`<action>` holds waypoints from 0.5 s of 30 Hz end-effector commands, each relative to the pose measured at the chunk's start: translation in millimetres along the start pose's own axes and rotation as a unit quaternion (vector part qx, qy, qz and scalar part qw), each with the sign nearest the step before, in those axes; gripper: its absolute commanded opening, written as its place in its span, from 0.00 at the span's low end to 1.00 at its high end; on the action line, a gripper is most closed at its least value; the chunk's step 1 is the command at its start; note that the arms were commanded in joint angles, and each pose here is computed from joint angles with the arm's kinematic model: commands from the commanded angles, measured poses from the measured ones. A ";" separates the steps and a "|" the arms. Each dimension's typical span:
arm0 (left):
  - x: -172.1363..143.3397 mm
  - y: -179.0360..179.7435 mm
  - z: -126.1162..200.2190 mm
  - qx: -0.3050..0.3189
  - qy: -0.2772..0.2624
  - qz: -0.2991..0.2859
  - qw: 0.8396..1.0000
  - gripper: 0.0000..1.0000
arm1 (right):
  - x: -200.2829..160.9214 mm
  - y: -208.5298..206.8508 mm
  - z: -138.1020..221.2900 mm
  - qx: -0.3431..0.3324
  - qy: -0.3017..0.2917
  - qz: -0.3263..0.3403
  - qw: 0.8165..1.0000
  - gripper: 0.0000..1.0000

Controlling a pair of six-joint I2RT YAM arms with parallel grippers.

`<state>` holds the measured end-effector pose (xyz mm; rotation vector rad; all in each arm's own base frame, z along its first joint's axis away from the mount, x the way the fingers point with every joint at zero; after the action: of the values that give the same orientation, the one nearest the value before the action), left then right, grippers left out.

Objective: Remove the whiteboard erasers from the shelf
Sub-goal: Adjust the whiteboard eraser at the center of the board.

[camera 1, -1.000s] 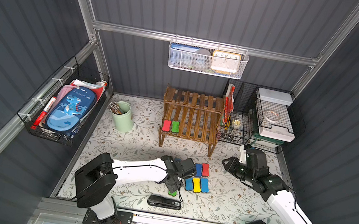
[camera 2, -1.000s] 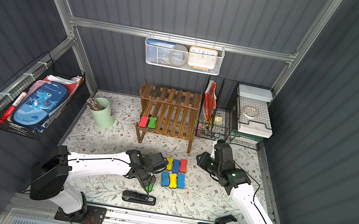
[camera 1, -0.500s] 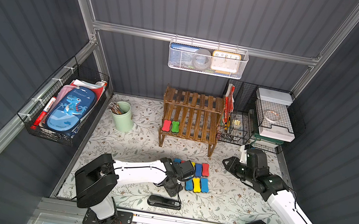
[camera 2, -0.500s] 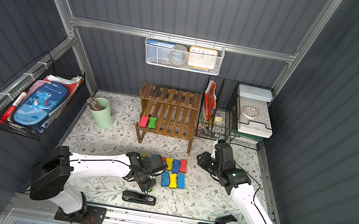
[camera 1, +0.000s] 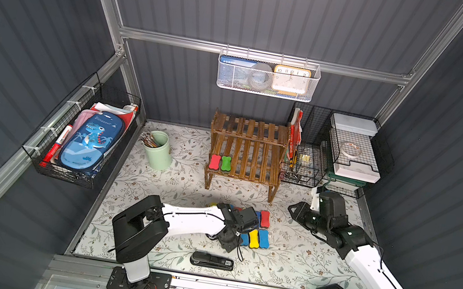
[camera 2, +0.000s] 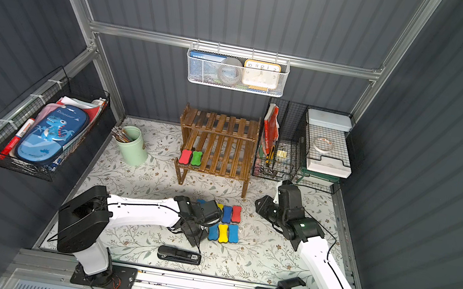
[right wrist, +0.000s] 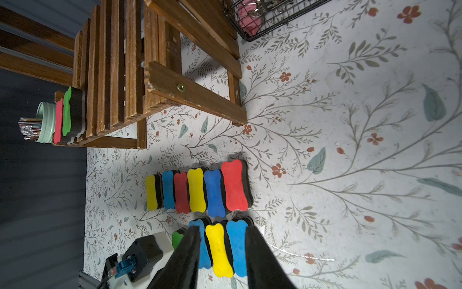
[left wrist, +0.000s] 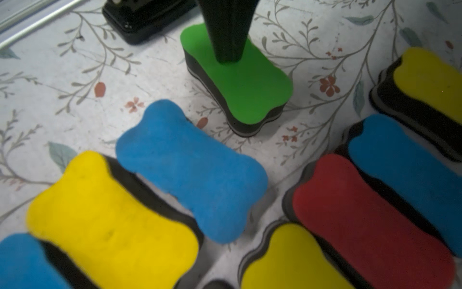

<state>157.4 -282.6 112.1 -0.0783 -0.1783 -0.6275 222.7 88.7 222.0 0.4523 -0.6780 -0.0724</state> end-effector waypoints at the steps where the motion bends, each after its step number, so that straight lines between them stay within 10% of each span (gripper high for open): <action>1: 6.0 -3.3 -16.9 0.012 0.007 0.004 1.000 0.00 | -2.9 -3.4 1.4 -0.007 0.001 0.005 1.000 0.35; 15: 29.3 -2.3 10.6 0.046 -0.035 0.045 0.997 0.00 | -4.4 -6.6 4.1 -0.008 -0.002 0.002 1.000 0.36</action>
<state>177.6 -301.4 114.9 -0.0235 -0.2567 -0.5586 220.7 84.7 222.1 0.4489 -0.6844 -0.0841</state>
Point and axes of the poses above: each gripper's point midway between its finger pads, its own z axis back along the fingers, its own y axis along the line the jaws close on, x = y × z, the point moved 8 cm from there along z, back along the fingers, and after that the axes turned 15 degrees about z, right-handed, at the moved point
